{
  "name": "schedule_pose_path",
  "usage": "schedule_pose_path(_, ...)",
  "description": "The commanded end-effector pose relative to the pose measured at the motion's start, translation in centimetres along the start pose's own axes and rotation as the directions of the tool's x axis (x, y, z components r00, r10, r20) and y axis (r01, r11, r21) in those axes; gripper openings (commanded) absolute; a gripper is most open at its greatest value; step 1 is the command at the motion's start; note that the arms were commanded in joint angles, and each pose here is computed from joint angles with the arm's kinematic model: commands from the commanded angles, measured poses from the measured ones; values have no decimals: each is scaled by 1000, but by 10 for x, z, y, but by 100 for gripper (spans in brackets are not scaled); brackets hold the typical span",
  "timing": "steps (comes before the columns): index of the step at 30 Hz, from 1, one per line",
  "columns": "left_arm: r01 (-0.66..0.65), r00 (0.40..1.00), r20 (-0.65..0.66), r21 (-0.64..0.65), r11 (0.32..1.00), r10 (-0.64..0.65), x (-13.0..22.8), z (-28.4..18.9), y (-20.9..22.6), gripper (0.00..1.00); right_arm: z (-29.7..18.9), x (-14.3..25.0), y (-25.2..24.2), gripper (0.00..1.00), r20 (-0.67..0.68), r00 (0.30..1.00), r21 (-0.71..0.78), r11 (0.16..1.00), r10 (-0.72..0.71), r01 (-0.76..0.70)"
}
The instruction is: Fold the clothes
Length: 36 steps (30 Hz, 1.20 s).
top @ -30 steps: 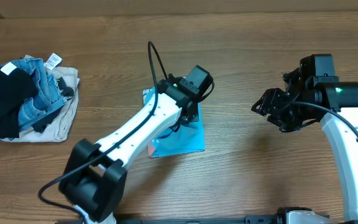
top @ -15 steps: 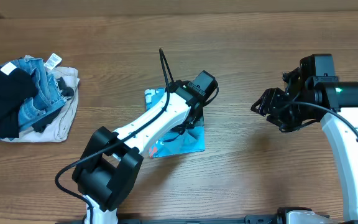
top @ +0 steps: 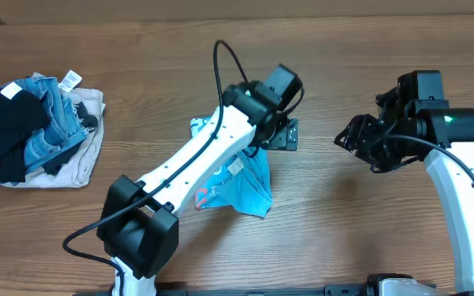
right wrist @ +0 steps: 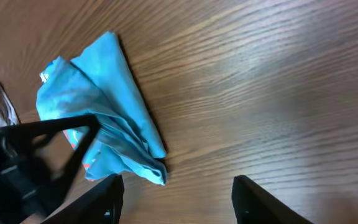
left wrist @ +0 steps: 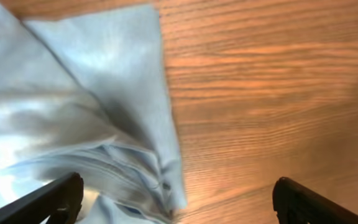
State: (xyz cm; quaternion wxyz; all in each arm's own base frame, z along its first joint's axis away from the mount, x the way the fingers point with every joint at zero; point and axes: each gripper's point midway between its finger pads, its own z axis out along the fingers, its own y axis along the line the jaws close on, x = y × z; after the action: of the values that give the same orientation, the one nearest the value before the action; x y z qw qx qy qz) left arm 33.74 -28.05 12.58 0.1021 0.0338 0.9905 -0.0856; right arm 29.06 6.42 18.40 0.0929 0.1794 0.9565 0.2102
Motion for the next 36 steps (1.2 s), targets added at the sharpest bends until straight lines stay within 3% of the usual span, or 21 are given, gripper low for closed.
schedule_pose_path(1,-60,996,65,-37,997,62,-40,-49,32,100,0,3,29,46,13,986,-87,982,-168,169)
schedule_pose_path(4,85,992,102,-96,992,-75,-67,-97,93,98,12,20,75,25,26,938,-216,914,-346,344)
schedule_pose_path(5,129,987,110,-102,986,-117,-72,-113,113,87,22,27,92,11,47,911,-242,880,-410,408)
schedule_pose_path(6,163,982,117,-109,981,-150,-75,-127,133,77,30,33,104,5,59,890,-261,854,-452,451)
schedule_pose_path(7,191,977,120,-113,975,-178,-76,-141,152,51,46,45,126,4,75,857,-295,810,-510,507)
schedule_pose_path(9,230,969,116,-100,968,-219,-73,-163,177,11,73,61,155,4,100,805,-338,741,-584,580)
schedule_pose_path(10,253,963,120,-89,963,-242,-71,-175,189,4,92,70,170,4,109,774,-350,705,-623,617)
schedule_pose_path(12,228,965,133,15,974,-228,-71,-193,190,4,140,82,182,4,79,757,-308,707,-648,637)
schedule_pose_path(16,222,959,178,7,975,-220,-67,-209,195,16,211,108,177,4,-25,746,-298,717,-665,630)
schedule_pose_path(19,200,963,185,-11,980,-195,-67,-211,198,21,239,114,169,4,-53,736,-274,718,-675,640)
schedule_pose_path(21,201,963,185,-11,980,-195,-67,-211,198,22,248,97,162,4,-11,744,-193,731,-669,654)
schedule_pose_path(23,200,963,185,-11,980,-195,-67,-211,198,22,248,63,161,4,95,749,-71,746,-656,662)
schedule_pose_path(26,200,963,184,-12,980,-195,-67,-211,198,23,234,-1,147,4,223,792,102,821,-569,562)
schedule_pose_path(33,178,967,189,-34,983,-169,-67,-211,201,31,186,-61,133,4,251,873,-73,891,-418,448)
schedule_pose_path(36,182,967,199,-89,979,-162,-67,-211,211,47,162,-53,127,4,162,911,-174,898,-379,404)
